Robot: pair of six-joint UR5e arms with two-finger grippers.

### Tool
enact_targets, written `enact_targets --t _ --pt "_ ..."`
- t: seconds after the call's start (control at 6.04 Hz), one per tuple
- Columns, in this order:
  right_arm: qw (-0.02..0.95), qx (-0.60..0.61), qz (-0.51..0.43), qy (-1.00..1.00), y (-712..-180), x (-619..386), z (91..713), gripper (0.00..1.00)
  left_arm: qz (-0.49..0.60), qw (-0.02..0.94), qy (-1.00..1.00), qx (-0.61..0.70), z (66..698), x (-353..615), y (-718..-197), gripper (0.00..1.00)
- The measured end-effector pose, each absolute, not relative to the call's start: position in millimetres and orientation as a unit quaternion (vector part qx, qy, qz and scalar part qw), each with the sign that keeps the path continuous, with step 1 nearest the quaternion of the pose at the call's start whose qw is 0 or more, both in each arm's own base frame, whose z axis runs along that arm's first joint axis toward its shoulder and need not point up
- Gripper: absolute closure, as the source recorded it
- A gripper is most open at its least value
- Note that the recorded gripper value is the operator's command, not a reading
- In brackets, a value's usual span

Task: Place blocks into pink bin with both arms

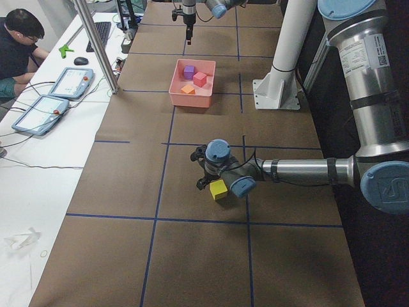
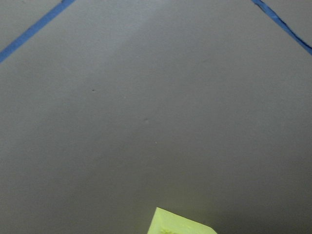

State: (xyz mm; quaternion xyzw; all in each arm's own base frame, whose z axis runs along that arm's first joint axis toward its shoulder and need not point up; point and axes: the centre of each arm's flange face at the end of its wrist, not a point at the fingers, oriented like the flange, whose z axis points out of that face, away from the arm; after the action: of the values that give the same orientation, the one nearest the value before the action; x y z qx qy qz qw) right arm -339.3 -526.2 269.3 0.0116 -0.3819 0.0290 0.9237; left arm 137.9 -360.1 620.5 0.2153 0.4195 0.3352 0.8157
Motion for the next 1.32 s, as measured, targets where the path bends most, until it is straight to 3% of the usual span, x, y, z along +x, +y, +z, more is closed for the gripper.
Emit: enact_targets --t 1.32 --pt "0.925 0.008 0.031 -0.378 -525 -338 277 0.0 0.391 0.801 0.408 0.198 653 153 -347 0.0"
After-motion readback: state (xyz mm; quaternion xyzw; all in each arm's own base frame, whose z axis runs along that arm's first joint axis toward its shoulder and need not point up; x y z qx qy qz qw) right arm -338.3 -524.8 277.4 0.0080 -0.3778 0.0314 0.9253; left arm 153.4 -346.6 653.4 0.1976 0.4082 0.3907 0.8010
